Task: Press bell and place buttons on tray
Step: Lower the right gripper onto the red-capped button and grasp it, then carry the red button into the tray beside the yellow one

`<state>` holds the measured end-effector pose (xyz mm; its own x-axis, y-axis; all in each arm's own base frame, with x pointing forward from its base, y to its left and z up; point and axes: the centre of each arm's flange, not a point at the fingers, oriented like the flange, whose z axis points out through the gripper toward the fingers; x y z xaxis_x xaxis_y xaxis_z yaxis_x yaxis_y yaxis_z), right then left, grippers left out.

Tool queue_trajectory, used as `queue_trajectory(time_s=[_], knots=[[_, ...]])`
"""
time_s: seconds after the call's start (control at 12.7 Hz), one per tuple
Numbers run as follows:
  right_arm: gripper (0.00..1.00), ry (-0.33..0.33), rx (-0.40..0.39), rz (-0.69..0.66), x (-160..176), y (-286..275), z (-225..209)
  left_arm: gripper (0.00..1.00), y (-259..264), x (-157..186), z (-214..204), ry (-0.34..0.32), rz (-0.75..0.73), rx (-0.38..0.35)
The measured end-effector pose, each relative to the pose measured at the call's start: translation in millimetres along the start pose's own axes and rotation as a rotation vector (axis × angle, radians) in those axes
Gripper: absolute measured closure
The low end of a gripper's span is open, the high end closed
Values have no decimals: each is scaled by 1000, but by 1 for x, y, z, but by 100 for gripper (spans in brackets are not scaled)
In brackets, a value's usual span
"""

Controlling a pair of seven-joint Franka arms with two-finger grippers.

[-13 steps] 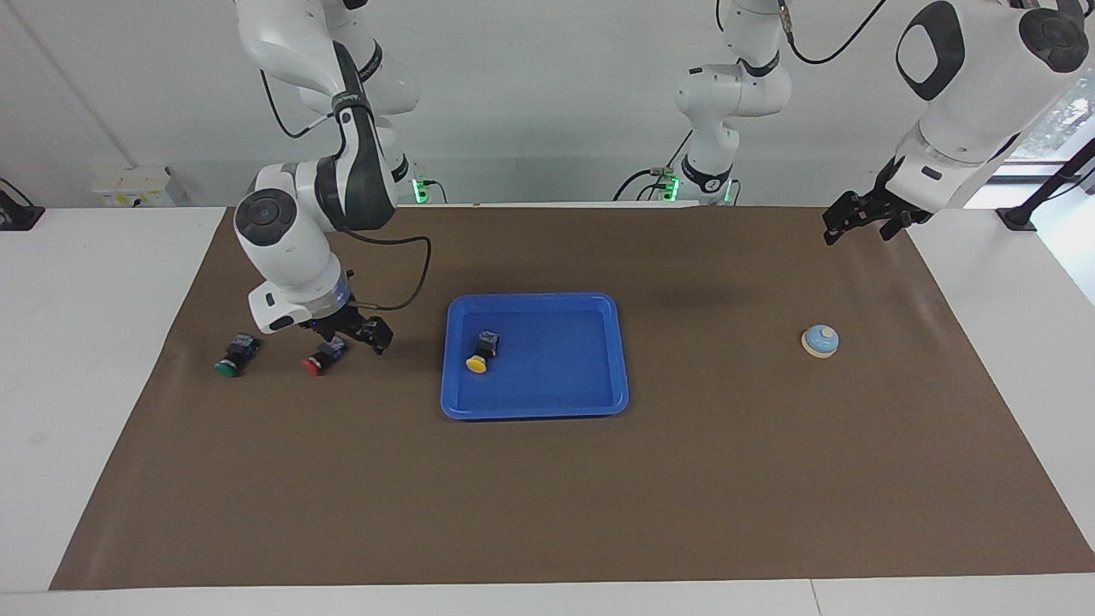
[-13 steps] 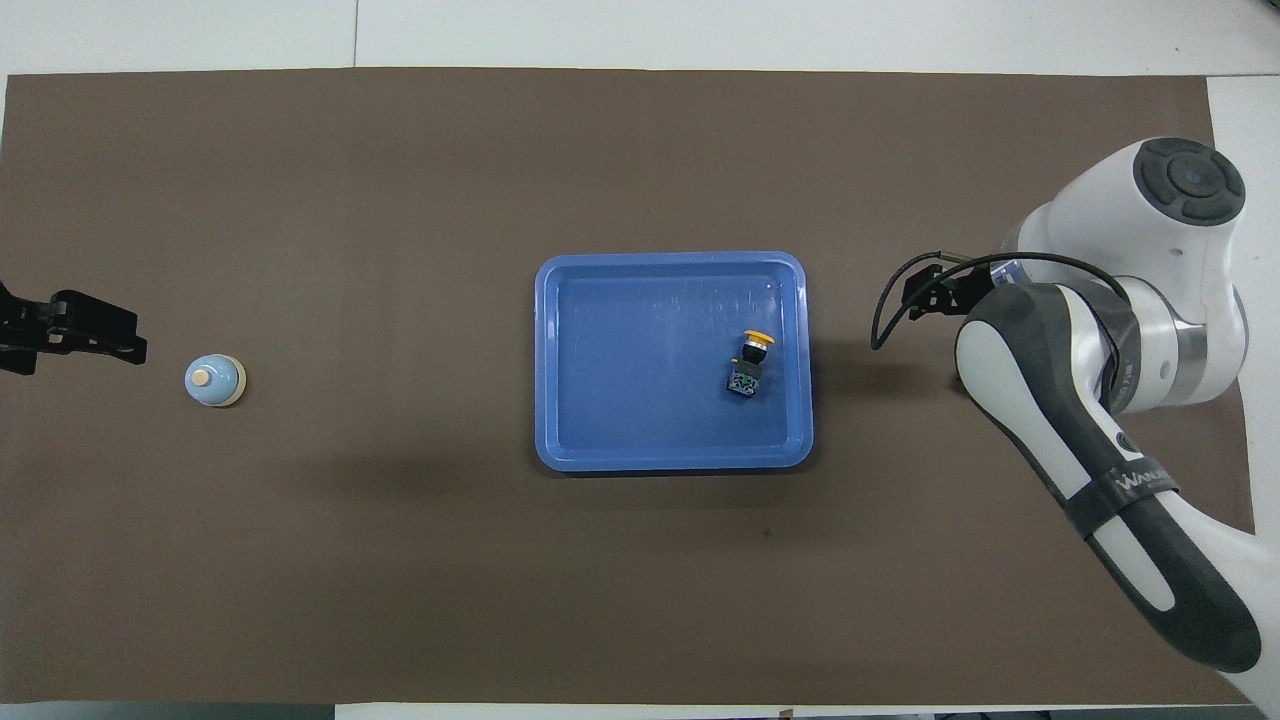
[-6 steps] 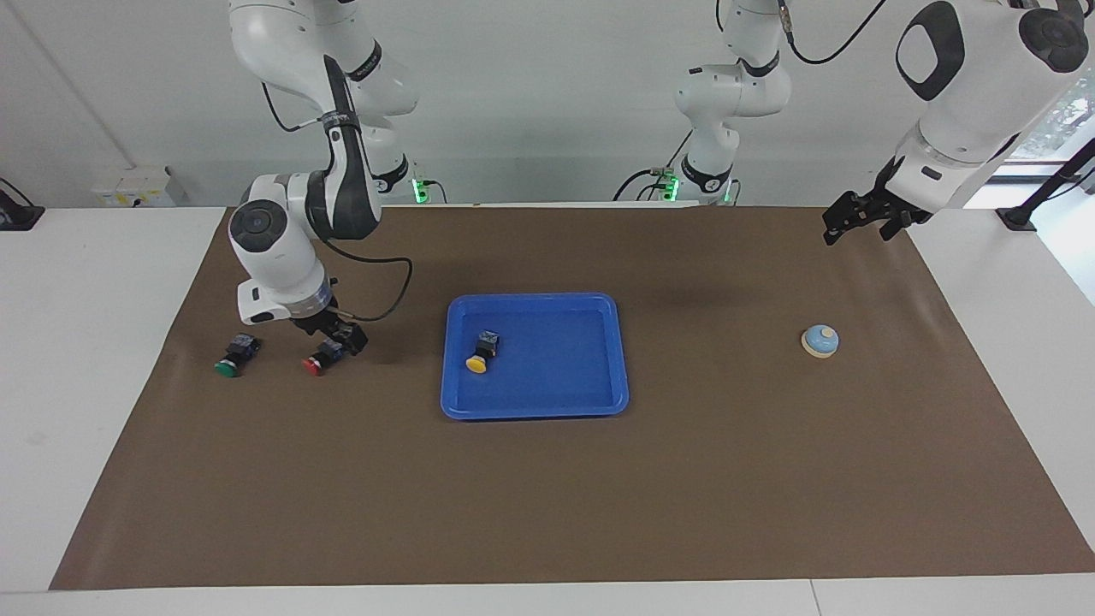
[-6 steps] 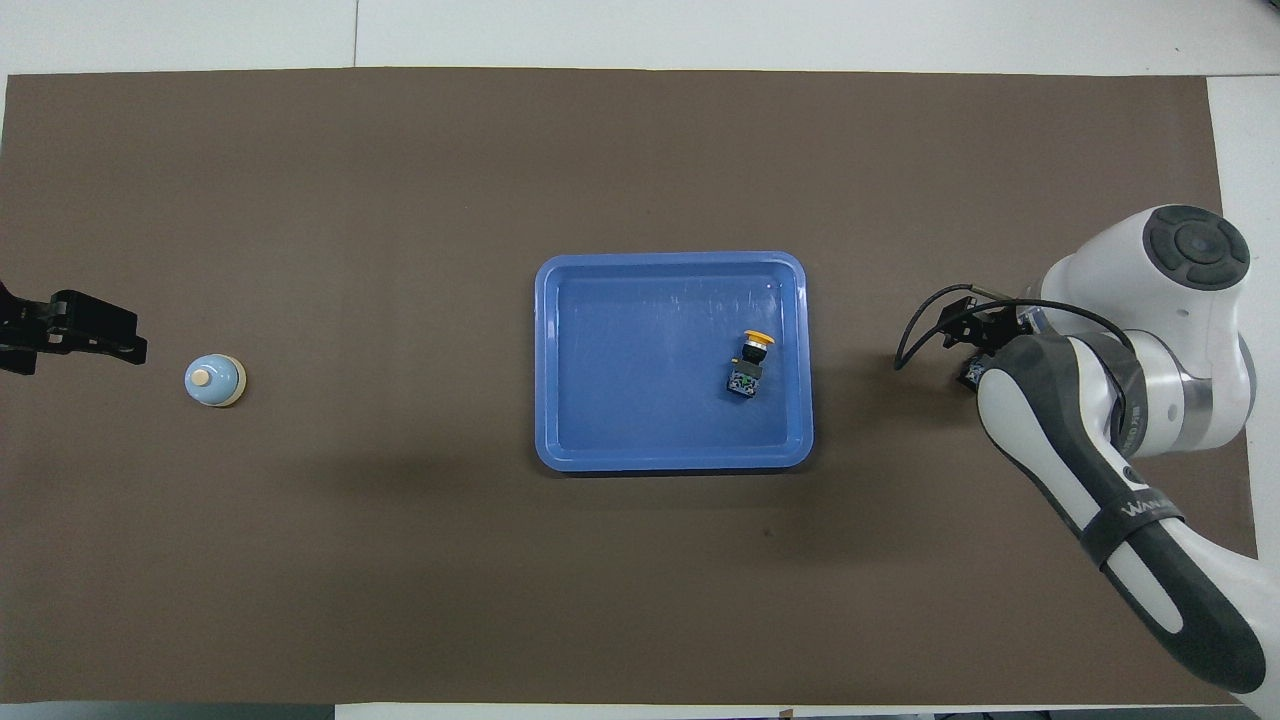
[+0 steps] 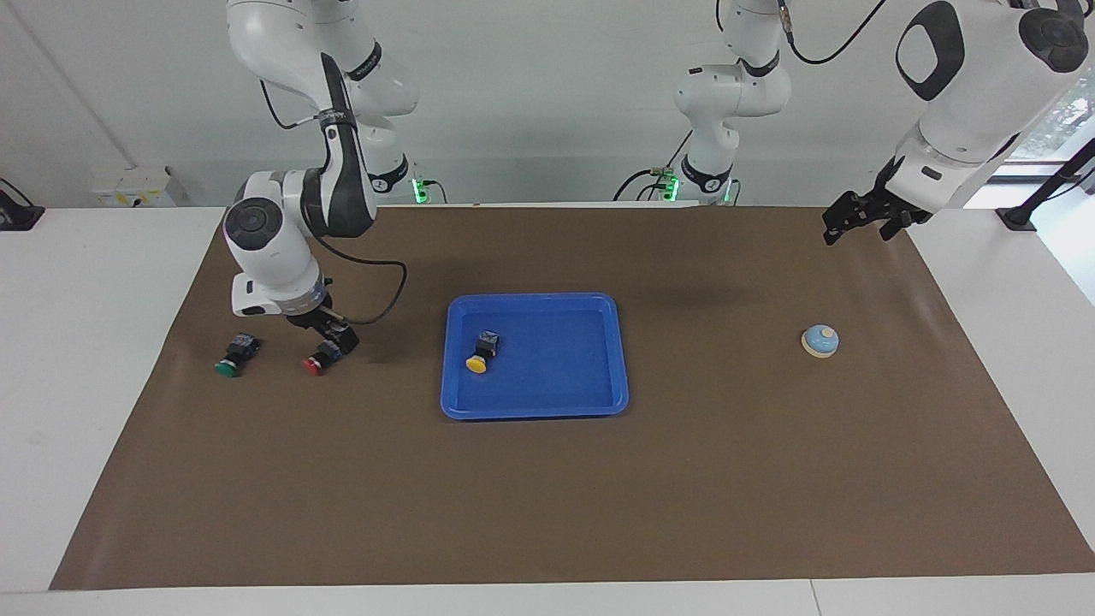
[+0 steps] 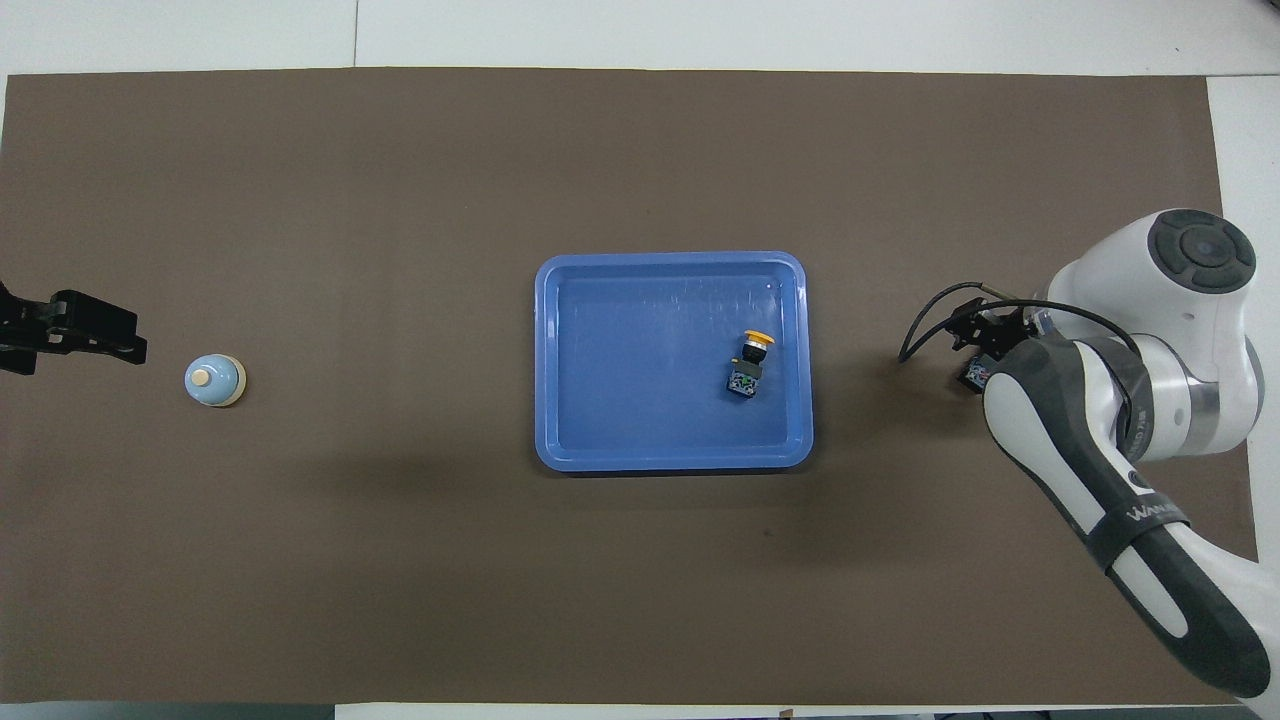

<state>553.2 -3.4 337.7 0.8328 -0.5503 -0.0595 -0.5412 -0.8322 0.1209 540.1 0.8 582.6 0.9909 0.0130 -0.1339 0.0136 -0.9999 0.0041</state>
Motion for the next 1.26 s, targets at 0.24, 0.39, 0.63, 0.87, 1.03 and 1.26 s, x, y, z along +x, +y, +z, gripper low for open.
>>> queue_trajectory(time_s=[0.24, 0.39, 0.63, 0.87, 1.03, 1.26], knots=[[0, 35, 30, 16, 6, 13, 10, 0, 0, 0, 0, 0, 0, 0], [0, 66, 59, 28, 8, 25, 29, 0, 0, 0, 0, 0, 0, 0], [0, 73, 73, 26, 7, 22, 50, 0, 0, 0, 0, 0, 0, 0], [7, 61, 70, 22, 5, 18, 58, 0, 0, 0, 0, 0, 0, 0], [32, 63, 71, 20, 5, 16, 57, 0, 0, 0, 0, 0, 0, 0], [56, 45, 52, -8, 7, 10, 43, 0, 0, 0, 0, 0, 0, 0]])
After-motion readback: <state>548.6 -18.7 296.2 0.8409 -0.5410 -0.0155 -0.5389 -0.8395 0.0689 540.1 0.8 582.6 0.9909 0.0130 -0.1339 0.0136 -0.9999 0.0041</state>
